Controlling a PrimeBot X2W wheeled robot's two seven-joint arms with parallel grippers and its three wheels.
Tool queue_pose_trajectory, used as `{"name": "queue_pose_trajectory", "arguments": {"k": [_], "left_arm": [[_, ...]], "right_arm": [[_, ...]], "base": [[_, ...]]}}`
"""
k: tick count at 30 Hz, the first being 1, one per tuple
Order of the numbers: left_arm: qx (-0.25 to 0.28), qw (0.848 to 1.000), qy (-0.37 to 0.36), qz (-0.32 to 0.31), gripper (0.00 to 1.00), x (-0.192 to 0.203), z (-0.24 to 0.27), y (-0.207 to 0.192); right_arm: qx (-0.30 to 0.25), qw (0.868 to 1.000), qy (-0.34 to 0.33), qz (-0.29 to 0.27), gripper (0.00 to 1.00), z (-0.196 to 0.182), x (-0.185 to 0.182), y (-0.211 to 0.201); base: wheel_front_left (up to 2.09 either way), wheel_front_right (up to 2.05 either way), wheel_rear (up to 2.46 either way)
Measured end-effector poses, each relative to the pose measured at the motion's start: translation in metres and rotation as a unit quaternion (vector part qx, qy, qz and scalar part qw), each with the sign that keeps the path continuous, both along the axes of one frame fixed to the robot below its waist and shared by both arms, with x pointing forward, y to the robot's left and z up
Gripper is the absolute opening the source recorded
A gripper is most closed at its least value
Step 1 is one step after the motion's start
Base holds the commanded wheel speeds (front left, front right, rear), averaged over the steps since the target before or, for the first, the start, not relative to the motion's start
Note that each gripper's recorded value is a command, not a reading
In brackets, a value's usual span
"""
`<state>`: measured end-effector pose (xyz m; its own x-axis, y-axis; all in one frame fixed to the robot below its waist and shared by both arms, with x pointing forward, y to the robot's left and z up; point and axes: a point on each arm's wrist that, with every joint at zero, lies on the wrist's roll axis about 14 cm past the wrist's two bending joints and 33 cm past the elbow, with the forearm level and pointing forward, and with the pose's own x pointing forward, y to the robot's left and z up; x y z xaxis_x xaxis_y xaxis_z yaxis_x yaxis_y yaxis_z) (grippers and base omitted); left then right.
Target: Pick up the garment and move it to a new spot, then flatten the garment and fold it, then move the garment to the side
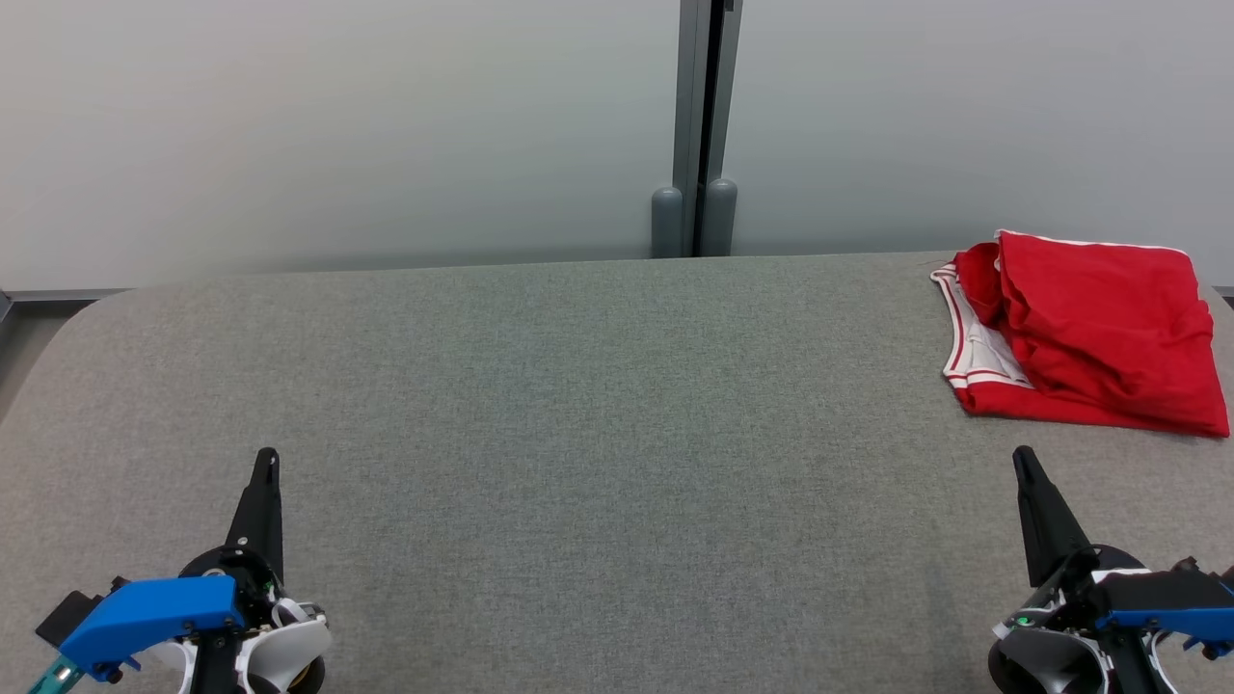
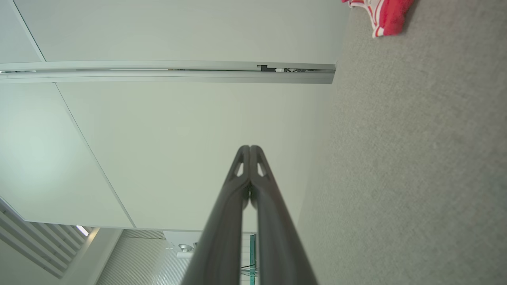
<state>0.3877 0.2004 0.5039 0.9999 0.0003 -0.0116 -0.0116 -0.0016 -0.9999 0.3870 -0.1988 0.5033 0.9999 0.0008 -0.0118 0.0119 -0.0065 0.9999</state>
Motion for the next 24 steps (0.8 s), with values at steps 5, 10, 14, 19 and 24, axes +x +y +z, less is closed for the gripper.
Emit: {"name": "queue_pose_trajectory", "arguments": {"k": [5,10,14,19,24], "left_arm": [[0.000,1.000,0.000,0.000,0.00,0.0000,0.0000,0.0000],[0.000,1.000,0.000,0.000,0.00,0.0000,0.0000,0.0000],[0.000,1.000,0.000,0.000,0.00,0.0000,0.0000,0.0000],[0.000,1.000,0.000,0.000,0.00,0.0000,0.0000,0.0000],[0.000,1.000,0.000,0.000,0.00,0.0000,0.0001,0.0000]], "right_arm": [[0.000,1.000,0.000,0.000,0.00,0.0000,0.0000,0.0000],[0.000,1.000,0.000,0.000,0.00,0.0000,0.0000,0.0000],[0.000,1.000,0.000,0.000,0.00,0.0001,0.0000,0.0000],[0.000,1.000,0.000,0.000,0.00,0.0000,0.0000,0.0000],[0.000,1.000,0.000,0.000,0.00,0.0001,0.0000,0.0000]], "base": [[0.00,0.00,0.00],[0.00,0.00,0.00],[0.00,0.00,0.00],[0.00,0.00,0.00],[0.00,0.00,0.00]]}}
